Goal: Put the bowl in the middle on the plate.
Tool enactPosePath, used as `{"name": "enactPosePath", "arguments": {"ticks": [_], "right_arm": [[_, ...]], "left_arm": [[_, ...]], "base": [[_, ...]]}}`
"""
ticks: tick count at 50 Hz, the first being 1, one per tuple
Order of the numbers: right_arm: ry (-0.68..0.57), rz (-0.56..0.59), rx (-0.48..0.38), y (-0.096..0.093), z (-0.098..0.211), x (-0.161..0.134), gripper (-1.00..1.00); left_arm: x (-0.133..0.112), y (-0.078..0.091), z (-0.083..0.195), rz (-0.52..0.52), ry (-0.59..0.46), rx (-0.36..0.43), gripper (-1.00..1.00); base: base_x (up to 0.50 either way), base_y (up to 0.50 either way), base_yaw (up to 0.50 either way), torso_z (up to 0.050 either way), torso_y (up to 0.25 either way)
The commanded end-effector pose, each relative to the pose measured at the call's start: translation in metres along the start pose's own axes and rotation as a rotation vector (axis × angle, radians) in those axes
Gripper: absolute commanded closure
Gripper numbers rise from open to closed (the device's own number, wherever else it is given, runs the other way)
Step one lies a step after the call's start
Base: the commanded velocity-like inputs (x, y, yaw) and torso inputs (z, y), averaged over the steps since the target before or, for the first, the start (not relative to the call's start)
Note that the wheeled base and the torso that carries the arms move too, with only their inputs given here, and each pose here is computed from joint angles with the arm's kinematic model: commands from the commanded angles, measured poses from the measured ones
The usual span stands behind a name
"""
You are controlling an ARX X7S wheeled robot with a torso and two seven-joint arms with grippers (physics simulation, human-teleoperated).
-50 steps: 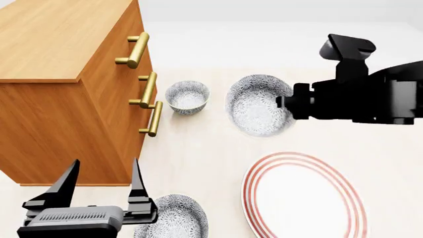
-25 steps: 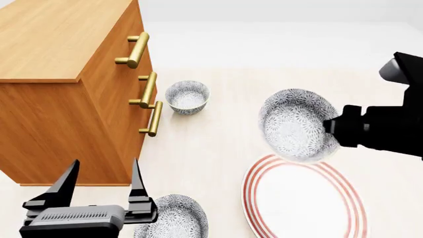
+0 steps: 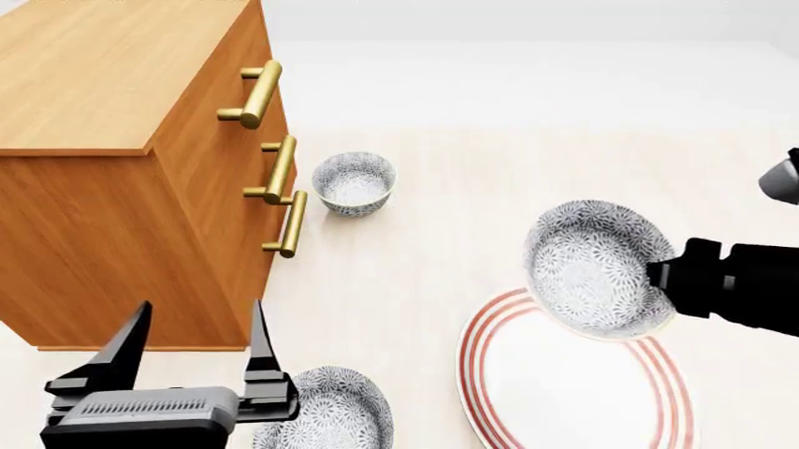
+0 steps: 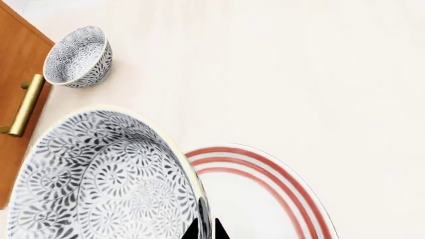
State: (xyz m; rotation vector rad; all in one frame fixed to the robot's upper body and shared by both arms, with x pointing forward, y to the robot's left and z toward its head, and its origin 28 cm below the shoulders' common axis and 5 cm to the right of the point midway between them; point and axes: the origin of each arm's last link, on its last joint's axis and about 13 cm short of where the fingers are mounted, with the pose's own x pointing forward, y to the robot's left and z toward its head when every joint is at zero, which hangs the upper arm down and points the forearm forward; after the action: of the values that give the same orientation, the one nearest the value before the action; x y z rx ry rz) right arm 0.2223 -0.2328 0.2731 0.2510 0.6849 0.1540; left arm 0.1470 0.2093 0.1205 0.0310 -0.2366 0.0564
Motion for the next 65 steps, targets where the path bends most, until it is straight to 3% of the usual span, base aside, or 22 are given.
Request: {"name": "enactPosePath", "arguments": {"ticks": [1, 65], "right_arm": [[-0.011, -0.011, 0.033, -0.009, -0.007, 0.0, 1.0], [0.111, -0.011, 0.126, -0.032, -0.058, 0.05, 1.0]], "left_arm": [[0.0, 0.0, 0.0, 0.001, 0.001, 0.001, -1.0], [0.001, 0.0, -0.002, -0.001, 0.006, 0.003, -1.0]], "base": [[0.0, 0.0, 0.0, 0.0, 0.0], [0.0, 0.0, 0.0, 0.0, 0.0]]}}
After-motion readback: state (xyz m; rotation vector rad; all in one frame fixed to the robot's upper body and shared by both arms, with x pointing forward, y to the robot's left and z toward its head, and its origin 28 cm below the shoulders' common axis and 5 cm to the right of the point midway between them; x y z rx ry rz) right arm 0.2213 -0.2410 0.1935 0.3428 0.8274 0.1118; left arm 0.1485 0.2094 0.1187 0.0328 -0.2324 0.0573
